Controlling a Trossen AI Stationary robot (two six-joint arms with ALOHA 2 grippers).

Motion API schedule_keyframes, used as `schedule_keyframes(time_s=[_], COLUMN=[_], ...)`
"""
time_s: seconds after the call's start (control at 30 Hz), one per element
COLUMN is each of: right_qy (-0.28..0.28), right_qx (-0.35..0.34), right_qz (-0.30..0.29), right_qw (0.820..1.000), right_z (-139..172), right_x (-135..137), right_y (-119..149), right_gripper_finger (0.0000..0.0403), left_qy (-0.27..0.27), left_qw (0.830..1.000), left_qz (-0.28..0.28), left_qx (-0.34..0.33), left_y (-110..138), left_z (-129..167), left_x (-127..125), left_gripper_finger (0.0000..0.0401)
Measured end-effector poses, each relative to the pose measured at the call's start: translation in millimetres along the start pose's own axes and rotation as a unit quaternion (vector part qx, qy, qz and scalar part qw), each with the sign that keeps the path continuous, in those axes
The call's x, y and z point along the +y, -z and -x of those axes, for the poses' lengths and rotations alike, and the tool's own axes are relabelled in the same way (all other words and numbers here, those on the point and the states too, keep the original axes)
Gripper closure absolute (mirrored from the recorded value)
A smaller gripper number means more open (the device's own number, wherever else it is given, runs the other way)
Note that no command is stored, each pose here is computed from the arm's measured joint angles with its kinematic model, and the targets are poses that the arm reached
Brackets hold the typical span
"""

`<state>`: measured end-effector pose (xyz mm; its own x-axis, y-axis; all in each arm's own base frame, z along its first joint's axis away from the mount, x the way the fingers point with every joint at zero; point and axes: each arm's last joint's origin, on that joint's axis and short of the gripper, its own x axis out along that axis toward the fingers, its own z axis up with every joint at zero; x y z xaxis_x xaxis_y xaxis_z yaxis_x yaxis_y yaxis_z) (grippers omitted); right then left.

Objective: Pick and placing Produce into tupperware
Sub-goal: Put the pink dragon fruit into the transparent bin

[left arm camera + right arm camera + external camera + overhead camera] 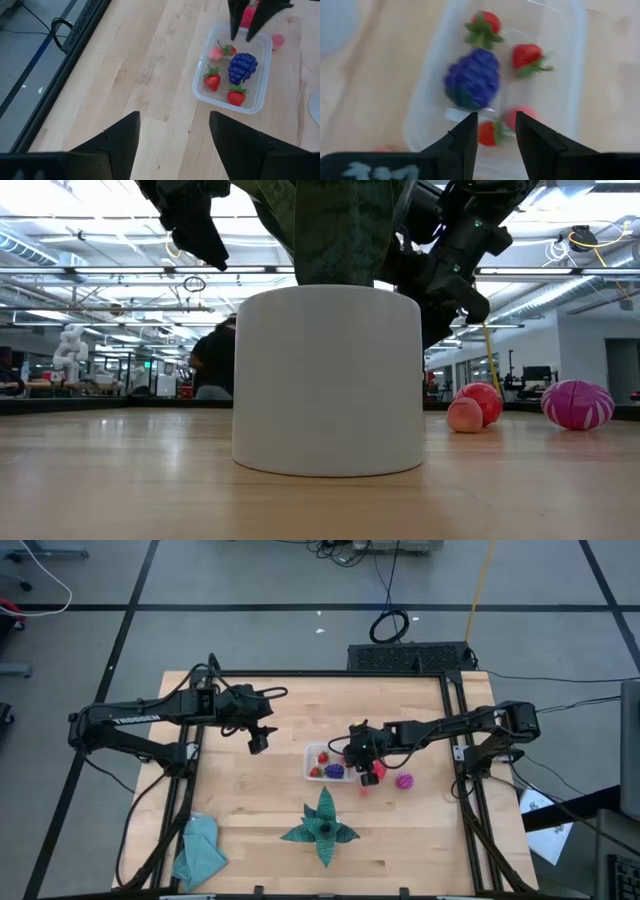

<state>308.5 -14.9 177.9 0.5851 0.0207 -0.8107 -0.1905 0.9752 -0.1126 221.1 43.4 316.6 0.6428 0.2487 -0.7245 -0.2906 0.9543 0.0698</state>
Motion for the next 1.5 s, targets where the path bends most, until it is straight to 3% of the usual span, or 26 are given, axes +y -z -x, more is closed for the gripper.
schedule_keyframes(time_s=[0.33, 0.67, 1.0, 1.5], right_qy=[0.055, 0.041, 0.037, 0.033], right_qx=[-0.005, 0.057, 0.139, 0.145], right_qz=[0.000, -0.070, -0.158, -0.129], right_qw=[0.998, 0.995, 0.977, 0.980], right_z=[32, 57, 71, 73], right_x=[-2, 4, 9, 9], right_y=[-3, 12, 30, 31], right_gripper_finger=[0.0279, 0.0279, 0.0279, 0.0279], left_qy=[0.000, 0.003, 0.003, 0.003], left_qw=[1.000, 1.000, 1.000, 1.000], left_qz=[-0.002, -0.008, -0.010, -0.010], left_qx=[0.001, 0.004, 0.003, 0.003], left_y=[0, 1, 1, 1], left_z=[0, 0, 0, 0], left_x=[0, -2, -2, -2], left_gripper_finger=[0.0157, 0.0157, 0.0157, 0.0157])
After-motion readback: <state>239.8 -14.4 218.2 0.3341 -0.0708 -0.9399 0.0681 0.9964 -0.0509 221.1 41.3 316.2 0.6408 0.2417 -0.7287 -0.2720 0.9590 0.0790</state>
